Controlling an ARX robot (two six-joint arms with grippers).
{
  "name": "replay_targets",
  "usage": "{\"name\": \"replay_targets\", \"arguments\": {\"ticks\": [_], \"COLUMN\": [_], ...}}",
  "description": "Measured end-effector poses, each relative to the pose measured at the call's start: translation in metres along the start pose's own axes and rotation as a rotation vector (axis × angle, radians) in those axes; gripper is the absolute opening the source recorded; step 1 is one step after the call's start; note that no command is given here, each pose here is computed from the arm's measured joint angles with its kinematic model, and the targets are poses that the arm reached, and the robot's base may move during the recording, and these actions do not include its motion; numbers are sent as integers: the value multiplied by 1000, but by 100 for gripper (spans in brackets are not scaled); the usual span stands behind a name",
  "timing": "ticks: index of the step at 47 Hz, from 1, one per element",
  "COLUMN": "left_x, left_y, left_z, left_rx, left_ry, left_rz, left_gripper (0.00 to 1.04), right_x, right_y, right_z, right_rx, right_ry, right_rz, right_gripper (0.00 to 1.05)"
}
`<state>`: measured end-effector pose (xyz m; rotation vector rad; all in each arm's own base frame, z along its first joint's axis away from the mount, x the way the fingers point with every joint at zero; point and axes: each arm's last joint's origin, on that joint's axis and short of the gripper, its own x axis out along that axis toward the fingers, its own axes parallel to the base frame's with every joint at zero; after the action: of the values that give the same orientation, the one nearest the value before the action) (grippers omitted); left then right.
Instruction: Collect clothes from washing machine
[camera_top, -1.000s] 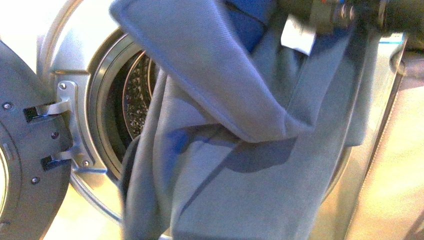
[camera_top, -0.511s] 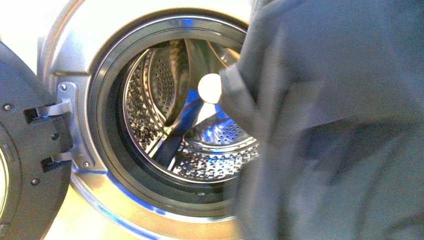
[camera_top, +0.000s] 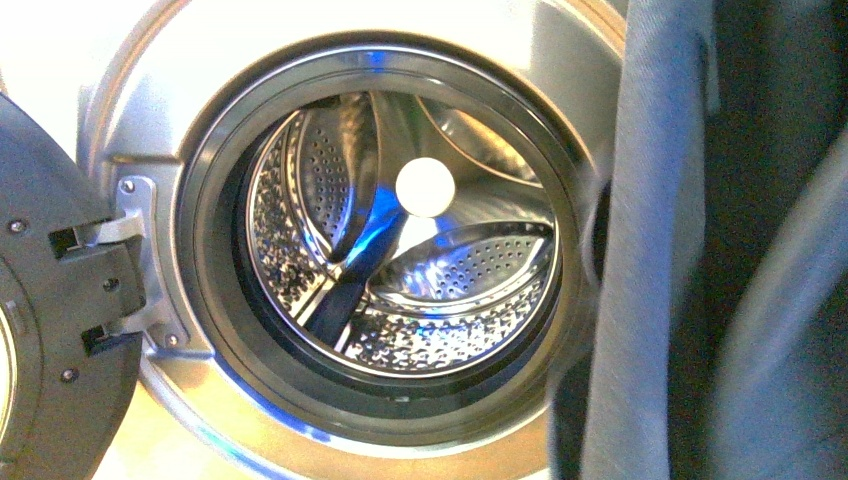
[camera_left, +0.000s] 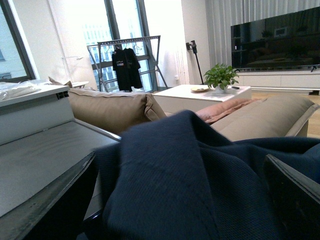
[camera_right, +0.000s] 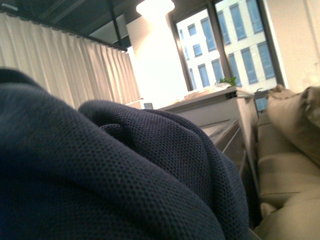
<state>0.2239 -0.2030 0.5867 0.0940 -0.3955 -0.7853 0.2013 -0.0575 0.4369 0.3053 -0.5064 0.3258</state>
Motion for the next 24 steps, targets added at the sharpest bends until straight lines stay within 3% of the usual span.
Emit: {"name": "replay_targets", "arguments": {"ticks": [9, 24], "left_x": [0, 0], "left_y": [0, 0], "left_z": [1, 1], "left_rx": [0, 0], "left_ry": [-3, -3], "left_rz": [4, 4], "left_gripper": [98, 98], "right_x": [-24, -69], "right_y": [-43, -71], "right_z": [53, 105], "right_rx": [-50, -148], "right_ry": [-120, -200], "right_rz": [-149, -288], "right_gripper": [5, 5]}}
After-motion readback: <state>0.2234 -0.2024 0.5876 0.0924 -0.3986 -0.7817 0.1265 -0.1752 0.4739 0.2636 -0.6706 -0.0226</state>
